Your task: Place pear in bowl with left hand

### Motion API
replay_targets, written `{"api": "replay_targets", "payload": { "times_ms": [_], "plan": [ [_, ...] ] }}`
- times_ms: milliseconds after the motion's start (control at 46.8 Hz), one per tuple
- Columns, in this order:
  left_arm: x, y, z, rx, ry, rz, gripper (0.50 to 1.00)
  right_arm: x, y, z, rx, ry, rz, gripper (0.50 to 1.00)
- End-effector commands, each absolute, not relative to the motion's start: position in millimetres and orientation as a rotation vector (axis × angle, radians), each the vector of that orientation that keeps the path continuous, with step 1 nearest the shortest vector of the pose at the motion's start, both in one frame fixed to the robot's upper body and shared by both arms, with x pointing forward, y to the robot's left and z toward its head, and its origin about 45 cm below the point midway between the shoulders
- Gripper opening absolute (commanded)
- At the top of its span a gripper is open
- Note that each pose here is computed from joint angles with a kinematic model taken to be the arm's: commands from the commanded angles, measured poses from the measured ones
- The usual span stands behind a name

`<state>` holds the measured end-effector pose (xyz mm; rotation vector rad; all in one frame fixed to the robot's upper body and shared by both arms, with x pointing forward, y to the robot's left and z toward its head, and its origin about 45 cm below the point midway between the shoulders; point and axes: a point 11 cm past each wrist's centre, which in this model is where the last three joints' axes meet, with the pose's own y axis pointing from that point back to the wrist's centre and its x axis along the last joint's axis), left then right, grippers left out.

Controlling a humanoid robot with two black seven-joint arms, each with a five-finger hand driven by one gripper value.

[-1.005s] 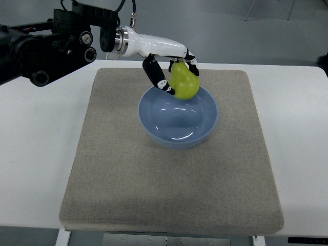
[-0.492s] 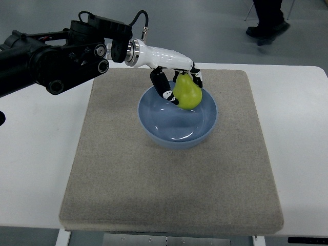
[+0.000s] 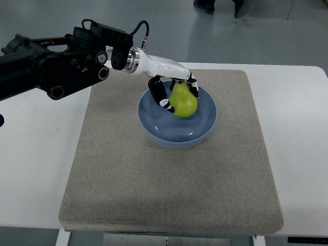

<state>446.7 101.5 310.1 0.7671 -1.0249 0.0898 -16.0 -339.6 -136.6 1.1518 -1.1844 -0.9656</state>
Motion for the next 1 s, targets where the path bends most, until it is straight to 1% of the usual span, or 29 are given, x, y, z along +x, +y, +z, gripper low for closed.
{"api": "replay_targets", "payload": {
  "times_ms": [0, 171, 192, 214, 235, 257, 385, 428, 470, 620, 663, 684, 812, 984],
  "plan": [
    [445, 105, 300, 0.781, -1.01, 0.079, 0.5, -16, -340, -137, 1.152, -1.185, -0.966, 0.924],
    [444, 105, 298, 0.775, -1.001, 0.081, 0.5, -16, -340, -137, 1.152, -1.185, -0.966, 0.924],
    [444, 104, 298, 0.772, -0.999, 0.084, 0.582, -16, -340, -137, 1.152, -1.185, -0.966, 0.924],
    [444, 104, 299, 0.769, -0.997, 0.086, 0.651, -16, -340, -137, 1.152, -1.185, -0.966, 0.924],
    [444, 104, 299, 0.767, -0.997, 0.088, 0.696, -16, -340, -137, 1.152, -1.185, -0.966, 0.924],
    [444, 103, 300, 0.763, -0.996, 0.09, 0.728, -16, -340, -137, 1.152, -1.183, -0.964, 0.924],
    [444, 102, 303, 0.752, -0.997, 0.092, 0.848, -16, -340, -137, 1.152, -1.185, -0.966, 0.924],
    [443, 101, 303, 0.746, -0.995, 0.093, 0.859, -16, -340, -137, 1.152, -1.185, -0.966, 0.924],
    [444, 101, 305, 0.742, -0.997, 0.097, 0.885, -16, -340, -137, 1.152, -1.185, -0.966, 0.924],
    [443, 97, 310, 0.724, -1.002, 0.099, 0.891, -16, -340, -137, 1.152, -1.185, -0.966, 0.924],
    [443, 97, 310, 0.723, -1.003, 0.098, 0.925, -16, -340, -137, 1.152, -1.185, -0.966, 0.924],
    [443, 97, 311, 0.723, -1.004, 0.1, 0.932, -16, -340, -137, 1.152, -1.185, -0.966, 0.924],
    [442, 95, 316, 0.709, -1.009, 0.102, 0.934, -16, -340, -137, 1.152, -1.185, -0.966, 0.924],
    [447, 89, 340, 0.653, -1.025, 0.15, 0.943, -16, -340, -137, 1.152, -1.185, -0.966, 0.924]
  ]
}}
